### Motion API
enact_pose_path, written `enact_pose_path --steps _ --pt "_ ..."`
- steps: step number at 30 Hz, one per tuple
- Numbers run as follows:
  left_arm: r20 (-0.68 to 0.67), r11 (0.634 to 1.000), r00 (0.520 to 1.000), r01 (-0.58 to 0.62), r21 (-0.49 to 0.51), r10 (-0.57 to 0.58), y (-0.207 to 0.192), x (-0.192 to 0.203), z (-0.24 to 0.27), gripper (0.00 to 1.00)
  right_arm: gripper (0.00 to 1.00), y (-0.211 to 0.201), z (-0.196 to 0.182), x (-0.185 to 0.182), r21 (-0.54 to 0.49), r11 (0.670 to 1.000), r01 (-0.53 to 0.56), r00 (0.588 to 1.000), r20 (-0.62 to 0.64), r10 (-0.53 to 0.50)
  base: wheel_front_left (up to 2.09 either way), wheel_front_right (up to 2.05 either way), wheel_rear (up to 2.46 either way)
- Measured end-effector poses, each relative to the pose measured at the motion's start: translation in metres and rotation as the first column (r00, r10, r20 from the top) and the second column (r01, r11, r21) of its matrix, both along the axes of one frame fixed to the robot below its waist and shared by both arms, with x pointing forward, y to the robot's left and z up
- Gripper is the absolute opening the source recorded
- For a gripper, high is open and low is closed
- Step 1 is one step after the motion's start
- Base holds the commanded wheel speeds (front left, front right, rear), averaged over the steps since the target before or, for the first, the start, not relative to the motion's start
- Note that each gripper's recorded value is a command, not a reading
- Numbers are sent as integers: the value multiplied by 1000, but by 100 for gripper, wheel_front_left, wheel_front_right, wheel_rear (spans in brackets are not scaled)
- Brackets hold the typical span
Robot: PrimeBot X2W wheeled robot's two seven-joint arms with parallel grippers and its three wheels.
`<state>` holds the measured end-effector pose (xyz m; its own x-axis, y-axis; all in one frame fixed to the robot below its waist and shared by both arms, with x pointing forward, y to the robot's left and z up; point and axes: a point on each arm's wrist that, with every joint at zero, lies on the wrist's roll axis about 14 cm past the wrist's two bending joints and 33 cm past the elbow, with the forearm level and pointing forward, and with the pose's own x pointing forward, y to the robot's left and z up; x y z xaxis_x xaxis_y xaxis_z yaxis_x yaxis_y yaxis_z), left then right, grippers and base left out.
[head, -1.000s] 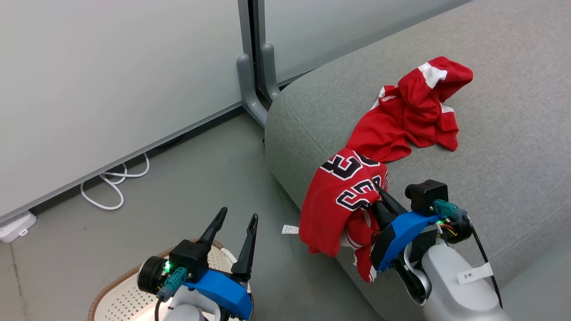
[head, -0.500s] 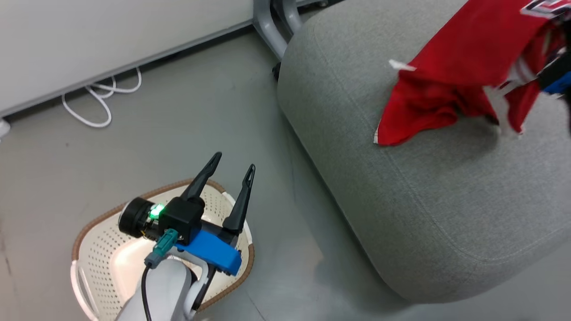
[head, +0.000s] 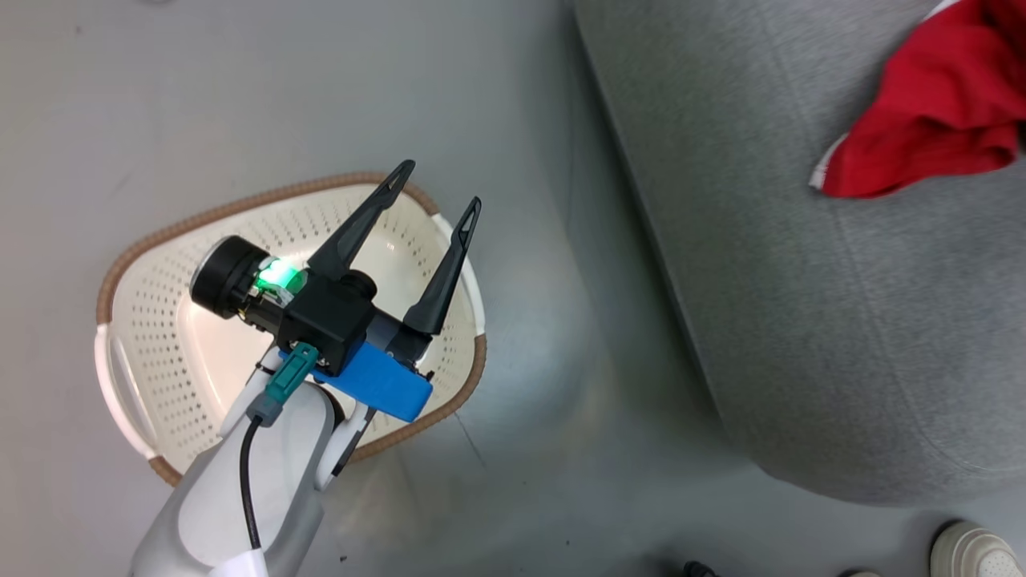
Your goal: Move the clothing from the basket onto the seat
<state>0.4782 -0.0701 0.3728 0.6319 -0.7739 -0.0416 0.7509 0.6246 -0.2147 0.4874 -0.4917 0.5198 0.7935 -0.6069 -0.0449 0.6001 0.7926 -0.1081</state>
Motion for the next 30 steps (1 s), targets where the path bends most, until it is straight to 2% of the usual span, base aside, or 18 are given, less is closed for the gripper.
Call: enact_pose_path --steps 4,7,15,16,17,18,19,21,30 --pt "-34 1000 999 -12 11 12 8 3 -21 100 0 7 -61 -1 68 997 22 996 -88 -16 0 0 0" --pt "-50 1000 999 -19 20 20 13 3 -28 100 0 17 -92 -1 109 994 22 990 -141 -7 0 0 0" --pt "-37 999 999 -28 23 29 16 3 -21 100 0 22 -100 -3 122 992 14 988 -156 5 0 0 0" --pt "-35 999 999 -30 22 31 16 4 -19 100 3 22 -100 -3 123 992 13 988 -156 6 0 0 0" --pt "-33 999 999 -32 21 32 16 4 -17 100 18 22 -99 -3 121 993 13 988 -157 6 0 0 0" --pt "-31 999 999 -33 21 34 16 4 -16 100 42 21 -99 -3 123 992 13 987 -158 6 0 0 0" --pt "-29 999 999 -34 21 35 16 3 -14 100 78 21 -98 -2 126 992 12 987 -158 8 0 0 0" --pt "-27 999 999 -37 23 37 17 3 -11 100 100 22 -93 0 128 992 7 988 -151 12 0 0 0" --pt "-21 998 998 -62 20 62 19 -4 10 100 100 28 -74 -4 114 993 -35 992 -120 49 0 0 0"
